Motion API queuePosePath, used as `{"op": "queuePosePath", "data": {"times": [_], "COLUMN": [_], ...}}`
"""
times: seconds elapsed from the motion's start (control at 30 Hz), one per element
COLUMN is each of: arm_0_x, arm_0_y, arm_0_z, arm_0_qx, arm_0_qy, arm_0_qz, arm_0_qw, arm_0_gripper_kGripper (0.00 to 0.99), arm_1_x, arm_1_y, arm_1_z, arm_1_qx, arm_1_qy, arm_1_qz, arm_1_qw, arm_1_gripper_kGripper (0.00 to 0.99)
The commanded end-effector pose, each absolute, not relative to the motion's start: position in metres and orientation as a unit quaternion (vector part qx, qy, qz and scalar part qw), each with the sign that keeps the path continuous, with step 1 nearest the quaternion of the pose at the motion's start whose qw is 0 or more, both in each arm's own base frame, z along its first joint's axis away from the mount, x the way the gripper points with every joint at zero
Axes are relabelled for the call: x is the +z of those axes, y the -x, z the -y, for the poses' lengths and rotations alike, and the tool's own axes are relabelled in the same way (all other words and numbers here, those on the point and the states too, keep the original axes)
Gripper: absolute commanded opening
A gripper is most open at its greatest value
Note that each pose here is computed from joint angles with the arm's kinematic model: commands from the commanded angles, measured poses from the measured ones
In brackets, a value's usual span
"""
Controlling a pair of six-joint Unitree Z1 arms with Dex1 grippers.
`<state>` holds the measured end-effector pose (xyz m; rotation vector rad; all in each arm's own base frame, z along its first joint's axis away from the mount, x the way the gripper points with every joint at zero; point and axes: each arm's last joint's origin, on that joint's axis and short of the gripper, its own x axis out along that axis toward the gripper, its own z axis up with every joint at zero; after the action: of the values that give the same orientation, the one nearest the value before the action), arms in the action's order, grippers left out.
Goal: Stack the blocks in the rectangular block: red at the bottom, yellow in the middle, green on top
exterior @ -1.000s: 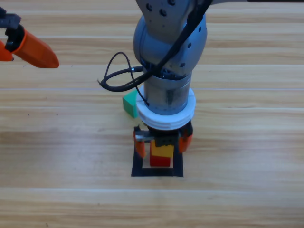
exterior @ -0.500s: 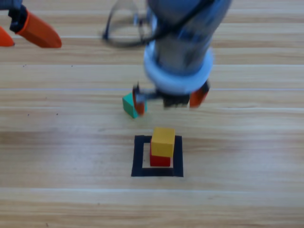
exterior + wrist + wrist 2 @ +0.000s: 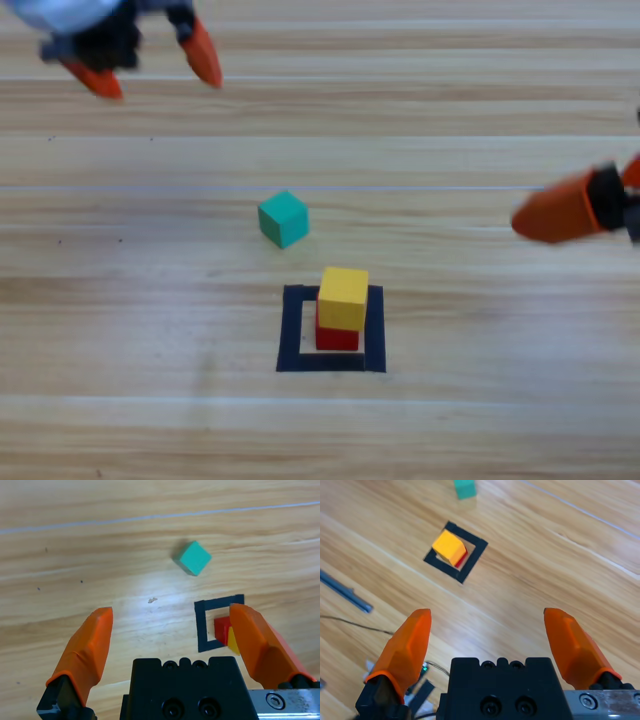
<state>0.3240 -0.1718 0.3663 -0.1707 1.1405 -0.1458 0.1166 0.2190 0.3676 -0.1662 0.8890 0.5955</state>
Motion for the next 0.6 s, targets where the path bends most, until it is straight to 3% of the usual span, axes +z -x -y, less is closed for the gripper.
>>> {"op": "queuePosePath", "data": {"times": [0.03, 0.1, 0.17, 0.23, 0.3, 0.6], "arm_0_x": [0.316, 0.307, 0.299, 0.291, 0.281, 0.247], "arm_0_y": [-0.352, -0.358, -0.361, -0.365, -0.369, -0.377], "arm_0_z": [0.2, 0.214, 0.229, 0.243, 0.256, 0.294], "arm_0_qx": [-0.002, 0.016, 0.034, 0.044, 0.058, 0.125], "arm_0_qy": [0.109, 0.118, 0.127, 0.14, 0.153, 0.19], "arm_0_qz": [-0.588, -0.595, -0.6, -0.602, -0.605, -0.615], "arm_0_qw": [0.802, 0.795, 0.789, 0.785, 0.78, 0.755], "arm_0_gripper_kGripper": [0.989, 0.988, 0.988, 0.986, 0.986, 0.974], "arm_1_x": [0.331, 0.323, 0.322, 0.317, 0.312, 0.31], "arm_1_y": [-0.106, -0.102, -0.099, -0.092, -0.089, -0.092], "arm_1_z": [-0.21, -0.209, -0.21, -0.212, -0.214, -0.214], "arm_1_qx": [0.33, 0.377, 0.432, 0.49, 0.521, 0.504], "arm_1_qy": [0.128, 0.147, 0.197, 0.196, 0.206, 0.221], "arm_1_qz": [-0.417, -0.406, -0.388, -0.404, -0.408, -0.404], "arm_1_qw": [0.837, 0.819, 0.79, 0.747, 0.721, 0.73], "arm_1_gripper_kGripper": [0.99, 0.99, 0.988, 0.988, 0.989, 0.989]}}
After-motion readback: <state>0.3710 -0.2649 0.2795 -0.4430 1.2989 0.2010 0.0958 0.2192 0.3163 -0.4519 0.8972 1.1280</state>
